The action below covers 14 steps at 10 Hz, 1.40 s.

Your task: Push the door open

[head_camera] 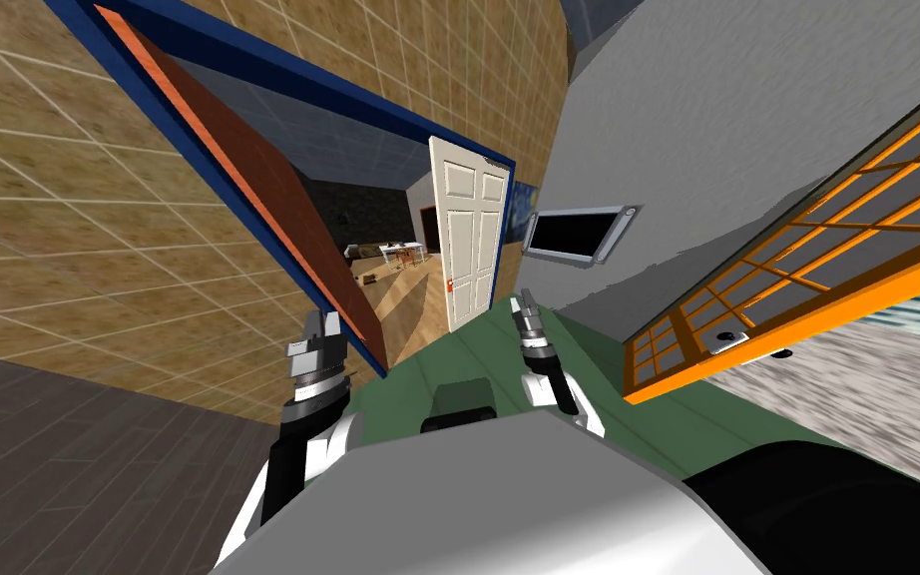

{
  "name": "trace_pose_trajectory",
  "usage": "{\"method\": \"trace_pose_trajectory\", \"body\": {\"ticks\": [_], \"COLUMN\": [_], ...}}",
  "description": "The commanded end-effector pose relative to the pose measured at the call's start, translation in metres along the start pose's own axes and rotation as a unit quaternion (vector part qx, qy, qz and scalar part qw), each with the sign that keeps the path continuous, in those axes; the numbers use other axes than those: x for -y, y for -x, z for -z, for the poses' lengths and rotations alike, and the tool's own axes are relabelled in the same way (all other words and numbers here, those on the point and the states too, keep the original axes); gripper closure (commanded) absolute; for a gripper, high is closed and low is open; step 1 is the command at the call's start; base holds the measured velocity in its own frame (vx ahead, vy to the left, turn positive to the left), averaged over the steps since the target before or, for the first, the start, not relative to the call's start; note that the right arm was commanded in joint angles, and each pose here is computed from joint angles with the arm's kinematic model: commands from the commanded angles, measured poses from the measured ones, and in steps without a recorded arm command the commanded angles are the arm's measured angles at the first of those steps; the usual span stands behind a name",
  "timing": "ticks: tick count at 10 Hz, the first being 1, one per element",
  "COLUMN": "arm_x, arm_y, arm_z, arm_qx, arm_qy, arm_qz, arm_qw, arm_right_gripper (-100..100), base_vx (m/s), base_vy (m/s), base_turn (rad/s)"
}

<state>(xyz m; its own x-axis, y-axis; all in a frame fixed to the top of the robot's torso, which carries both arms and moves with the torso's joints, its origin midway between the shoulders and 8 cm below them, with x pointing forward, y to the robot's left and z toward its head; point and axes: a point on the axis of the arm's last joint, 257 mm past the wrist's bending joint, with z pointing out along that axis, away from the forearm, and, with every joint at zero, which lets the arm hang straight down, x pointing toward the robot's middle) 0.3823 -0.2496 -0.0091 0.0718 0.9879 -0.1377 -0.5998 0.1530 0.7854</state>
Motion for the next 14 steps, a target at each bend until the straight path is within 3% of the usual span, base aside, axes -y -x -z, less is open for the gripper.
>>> {"method": "trace_pose_trajectory", "body": {"ticks": [1, 8, 14], "arm_x": [0.013, 0.060, 0.094], "arm_y": [-0.010, -0.047, -0.079], "arm_z": [0.0019, 0.0111, 0.0223], "arm_qx": [-0.008, -0.037, -0.062], "arm_qy": [-0.009, -0.042, -0.069], "arm_qz": [-0.010, -0.045, -0.072], "arm_qw": [0.9999, 0.9974, 0.9931], "arm_right_gripper": [-100, -100, -100], "base_vx": [0.129, 0.121, 0.095], "base_vy": [0.003, -0.015, -0.012], "base_turn": [-0.023, -0.017, -0.017]}}
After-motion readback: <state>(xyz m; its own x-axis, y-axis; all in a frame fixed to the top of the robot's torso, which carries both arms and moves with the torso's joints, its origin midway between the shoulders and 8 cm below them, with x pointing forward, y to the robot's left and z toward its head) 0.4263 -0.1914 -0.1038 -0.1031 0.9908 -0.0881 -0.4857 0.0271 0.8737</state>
